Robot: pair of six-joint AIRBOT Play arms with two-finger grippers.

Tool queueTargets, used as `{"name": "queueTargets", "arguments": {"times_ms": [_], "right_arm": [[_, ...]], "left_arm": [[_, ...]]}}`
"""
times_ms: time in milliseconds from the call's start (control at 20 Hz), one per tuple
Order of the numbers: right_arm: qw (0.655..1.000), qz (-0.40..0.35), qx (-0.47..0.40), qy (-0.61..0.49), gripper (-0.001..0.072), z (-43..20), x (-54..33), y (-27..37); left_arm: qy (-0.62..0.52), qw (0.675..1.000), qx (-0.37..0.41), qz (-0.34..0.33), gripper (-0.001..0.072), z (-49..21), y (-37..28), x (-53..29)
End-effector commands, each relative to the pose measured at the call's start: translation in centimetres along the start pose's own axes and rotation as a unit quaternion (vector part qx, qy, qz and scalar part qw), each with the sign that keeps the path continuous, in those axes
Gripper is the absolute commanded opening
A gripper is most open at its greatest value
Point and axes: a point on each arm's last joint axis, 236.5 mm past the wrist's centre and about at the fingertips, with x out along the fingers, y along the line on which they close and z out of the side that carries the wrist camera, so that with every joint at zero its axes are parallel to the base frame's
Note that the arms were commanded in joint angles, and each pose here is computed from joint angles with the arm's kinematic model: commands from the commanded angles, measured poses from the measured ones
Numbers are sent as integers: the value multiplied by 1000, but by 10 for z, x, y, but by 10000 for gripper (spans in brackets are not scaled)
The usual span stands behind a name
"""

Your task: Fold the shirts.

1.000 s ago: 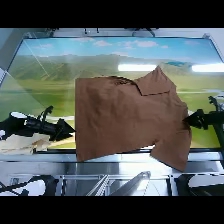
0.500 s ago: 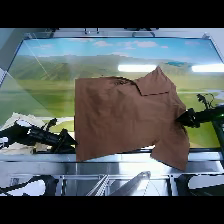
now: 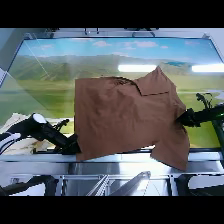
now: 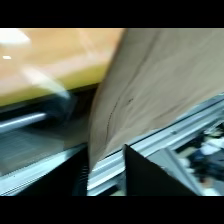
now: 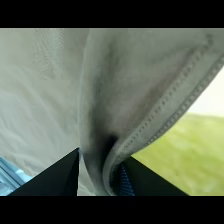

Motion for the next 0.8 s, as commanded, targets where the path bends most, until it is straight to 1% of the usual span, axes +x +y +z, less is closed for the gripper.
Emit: {"name": "queueTargets", "arguments": {"times_ms": [0, 100, 200, 300, 450, 600, 750], "right_arm": [[999, -25, -9, 31, 341, -17, -5, -9], [999, -22, -3, 29, 341, -20, -13, -11], [999, -32, 17, 17, 341, -25, -27, -25], [999, -32, 43, -2, 342, -28, -40, -40], [997, -10, 73, -31, 342, -29, -41, -46], [997, 16, 68, -43, 342, -25, -27, -35], [997, 15, 66, -40, 342, -26, -24, -34]], "left_arm": [[-40, 993, 95, 51, 26, 24, -27, 5], [-39, 987, 142, 59, 26, 26, -44, 2], [-45, 986, 153, 57, 26, 30, -51, -6], [-58, 987, 139, 49, 26, 37, -47, -13], [-72, 991, 113, 23, 26, 43, -38, -17], [-88, 992, 85, 9, 25, 50, -21, -29], [-118, 992, 47, -17, 25, 62, -5, -49]]}}
